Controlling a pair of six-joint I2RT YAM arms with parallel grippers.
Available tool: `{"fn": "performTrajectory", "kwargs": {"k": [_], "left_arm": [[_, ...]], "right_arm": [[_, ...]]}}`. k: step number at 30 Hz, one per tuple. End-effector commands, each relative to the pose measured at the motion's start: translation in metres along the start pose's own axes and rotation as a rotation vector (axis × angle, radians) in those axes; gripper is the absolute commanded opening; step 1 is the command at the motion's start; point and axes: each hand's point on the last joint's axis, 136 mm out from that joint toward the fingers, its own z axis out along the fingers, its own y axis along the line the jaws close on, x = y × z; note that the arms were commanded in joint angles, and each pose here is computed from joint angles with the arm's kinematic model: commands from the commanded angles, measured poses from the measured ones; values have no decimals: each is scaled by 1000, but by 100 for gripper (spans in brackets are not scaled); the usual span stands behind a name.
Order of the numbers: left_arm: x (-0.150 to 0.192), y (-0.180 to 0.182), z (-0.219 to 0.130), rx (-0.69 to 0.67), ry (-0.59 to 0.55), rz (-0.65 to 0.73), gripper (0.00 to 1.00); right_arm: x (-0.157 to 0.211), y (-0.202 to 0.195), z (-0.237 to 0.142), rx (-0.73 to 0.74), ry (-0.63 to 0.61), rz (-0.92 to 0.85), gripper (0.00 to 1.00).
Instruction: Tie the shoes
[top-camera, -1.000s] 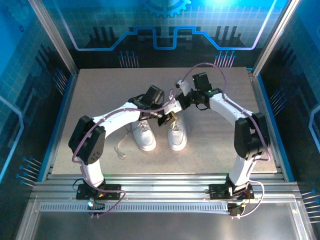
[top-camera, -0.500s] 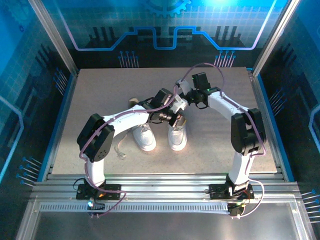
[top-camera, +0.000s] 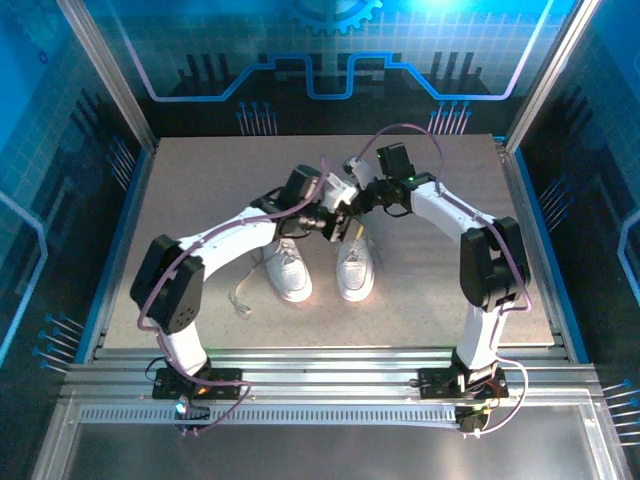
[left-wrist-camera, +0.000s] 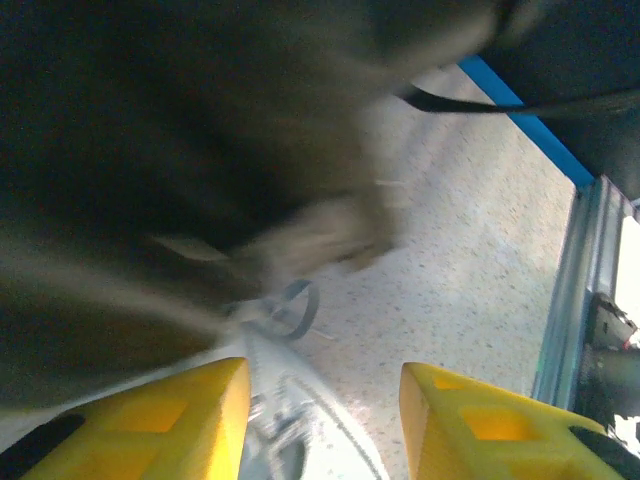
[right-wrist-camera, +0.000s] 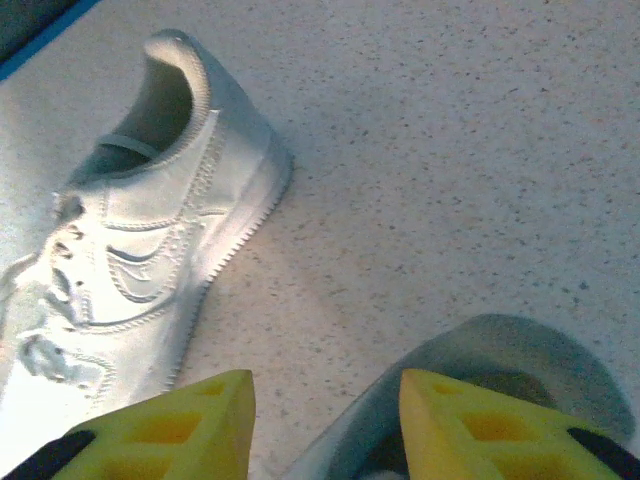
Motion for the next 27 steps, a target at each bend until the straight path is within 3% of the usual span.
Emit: {"fn": "performTrajectory", "kwargs": {"k": [1, 5, 9, 16, 22, 27], "left_arm": [[-8, 25, -33, -85, -60, -60, 44], [-12, 53, -53, -144, -106, -160, 44], [-22, 60, -48, -120, -108, -198, 44], [-40, 68, -13, -116, -24, -219, 44], [-43, 64, 27, -195, 96, -161, 48], [-38, 68, 55, -236, 169, -128, 48]], "right_arm": [[-23, 14, -32, -27, -62, 13, 48], [-12, 9, -50, 13, -73, 66, 53], [12, 5, -65, 56, -76, 107, 56], [78, -6, -76, 185, 4, 203, 60], [138, -18, -82, 315, 41, 400, 61], [163, -19, -81, 348, 61, 478, 63]]}}
